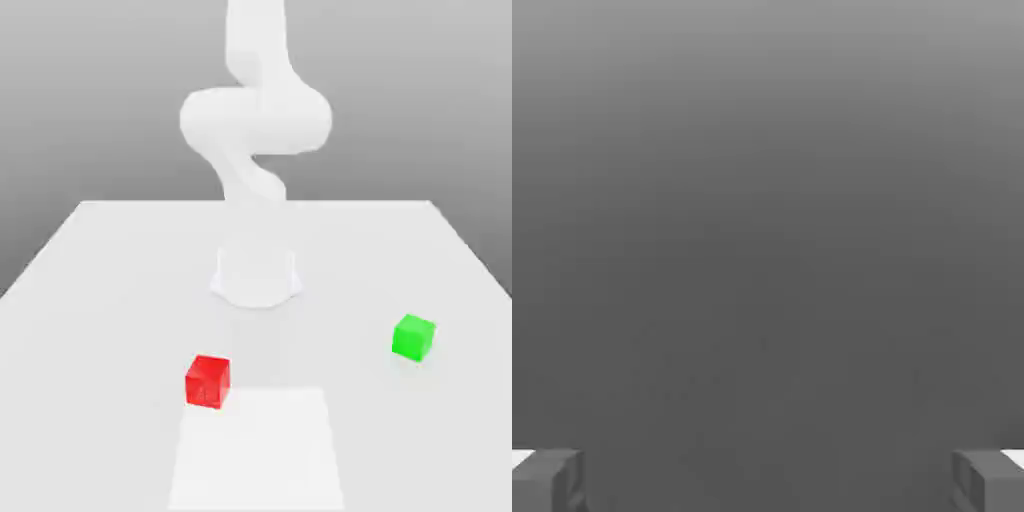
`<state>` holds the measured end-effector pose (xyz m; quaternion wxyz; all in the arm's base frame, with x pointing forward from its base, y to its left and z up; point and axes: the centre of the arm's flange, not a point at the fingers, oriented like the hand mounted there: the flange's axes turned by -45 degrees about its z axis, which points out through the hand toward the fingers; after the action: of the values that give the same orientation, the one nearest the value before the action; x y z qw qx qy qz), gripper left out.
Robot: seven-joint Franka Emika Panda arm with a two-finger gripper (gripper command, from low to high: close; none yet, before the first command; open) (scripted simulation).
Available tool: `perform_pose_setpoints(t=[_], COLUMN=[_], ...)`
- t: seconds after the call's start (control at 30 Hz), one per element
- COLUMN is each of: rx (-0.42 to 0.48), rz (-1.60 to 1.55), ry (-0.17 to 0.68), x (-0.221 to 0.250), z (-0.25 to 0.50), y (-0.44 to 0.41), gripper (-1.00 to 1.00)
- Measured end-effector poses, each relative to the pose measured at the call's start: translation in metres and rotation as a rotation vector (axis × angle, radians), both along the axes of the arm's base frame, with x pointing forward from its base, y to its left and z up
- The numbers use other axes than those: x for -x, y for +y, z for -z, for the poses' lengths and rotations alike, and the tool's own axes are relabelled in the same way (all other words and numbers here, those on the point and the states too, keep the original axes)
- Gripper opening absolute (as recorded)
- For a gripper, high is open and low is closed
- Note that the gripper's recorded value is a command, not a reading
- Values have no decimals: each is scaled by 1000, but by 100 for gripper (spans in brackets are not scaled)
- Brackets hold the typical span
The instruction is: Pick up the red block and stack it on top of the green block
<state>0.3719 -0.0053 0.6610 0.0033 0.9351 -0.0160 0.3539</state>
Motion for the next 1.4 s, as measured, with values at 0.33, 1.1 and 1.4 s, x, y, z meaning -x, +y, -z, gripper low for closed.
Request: perform_pose_setpoints(t=[0.33, 1.1, 1.4], rx=[-24, -96, -38], rz=[107, 207, 44], ry=[371, 718, 720], x=[-32, 55, 50], z=[250, 504, 446], y=[-39, -63, -23], gripper=[0, -100, -100])
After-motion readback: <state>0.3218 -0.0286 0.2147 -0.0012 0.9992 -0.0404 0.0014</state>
